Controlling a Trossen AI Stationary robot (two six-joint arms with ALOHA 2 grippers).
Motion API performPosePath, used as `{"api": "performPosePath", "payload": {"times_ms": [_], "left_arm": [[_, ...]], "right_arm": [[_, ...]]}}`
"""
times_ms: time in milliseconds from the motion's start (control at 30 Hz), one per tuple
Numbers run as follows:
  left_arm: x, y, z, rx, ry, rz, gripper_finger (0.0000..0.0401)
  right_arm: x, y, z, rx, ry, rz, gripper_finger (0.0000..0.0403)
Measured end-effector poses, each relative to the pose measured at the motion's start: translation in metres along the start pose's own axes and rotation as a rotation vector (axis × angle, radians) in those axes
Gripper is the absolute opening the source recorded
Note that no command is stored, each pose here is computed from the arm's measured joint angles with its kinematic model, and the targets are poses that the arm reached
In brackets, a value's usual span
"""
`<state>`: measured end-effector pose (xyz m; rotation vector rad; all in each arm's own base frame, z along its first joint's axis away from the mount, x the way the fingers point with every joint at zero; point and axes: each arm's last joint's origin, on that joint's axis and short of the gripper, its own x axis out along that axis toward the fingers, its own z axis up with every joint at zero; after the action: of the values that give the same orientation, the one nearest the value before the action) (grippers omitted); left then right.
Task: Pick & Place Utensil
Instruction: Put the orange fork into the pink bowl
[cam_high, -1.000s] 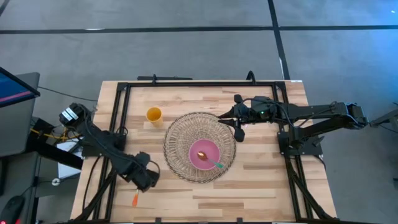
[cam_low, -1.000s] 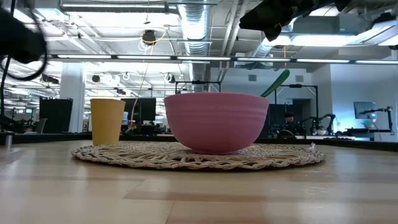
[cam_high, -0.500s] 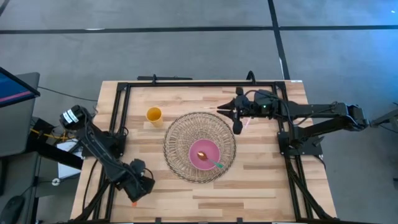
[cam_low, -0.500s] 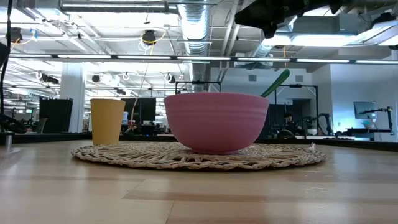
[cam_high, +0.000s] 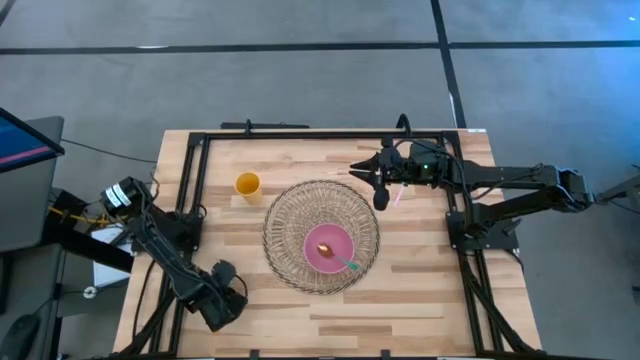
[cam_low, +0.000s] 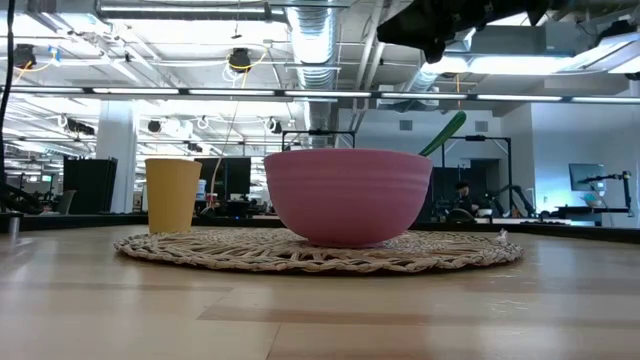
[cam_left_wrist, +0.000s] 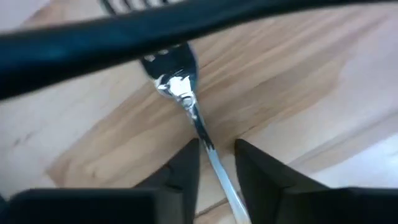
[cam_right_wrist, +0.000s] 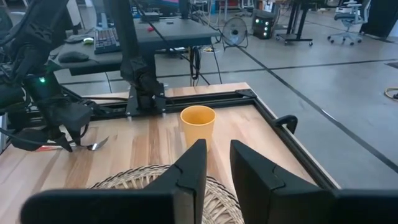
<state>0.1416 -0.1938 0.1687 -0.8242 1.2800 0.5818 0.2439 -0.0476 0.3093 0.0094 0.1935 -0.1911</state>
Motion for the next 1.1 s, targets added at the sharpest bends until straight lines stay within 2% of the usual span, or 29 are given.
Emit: {"api": "performPosePath", "payload": {"times_ms": [133, 200, 467, 700, 967, 1100], "left_arm": [[-0.002, -0.001, 0.004, 0.069, -0.090, -0.047, 0.0029], [-0.002, -0.004, 0.009, 0.088, -0.159, -0.076, 0.0012], [-0.001, -0.023, 0.038, 0.196, -0.256, -0.179, 0.0016], [-0.006, -0.038, 0.071, 0.298, -0.212, -0.216, 0.0016], [-0.043, -0.069, 0.106, 0.440, -0.228, -0.343, 0.0015], [-0.068, -0.084, 0.127, 0.443, -0.225, -0.441, 0.0016]], "right_arm": [[0.000, 0.000, 0.000, 0.000, 0.000, 0.001, 0.0066], [0.000, 0.000, 0.000, 0.000, 0.000, 0.001, 0.0066], [0.002, 0.000, 0.001, 0.002, -0.016, 0.001, 0.0066], [0.005, 0.000, -0.001, 0.001, -0.011, 0.003, 0.0066], [0.005, 0.000, 0.001, -0.001, -0.026, 0.002, 0.0066], [0.005, 0.000, 0.001, -0.001, -0.026, 0.003, 0.0066]]}}
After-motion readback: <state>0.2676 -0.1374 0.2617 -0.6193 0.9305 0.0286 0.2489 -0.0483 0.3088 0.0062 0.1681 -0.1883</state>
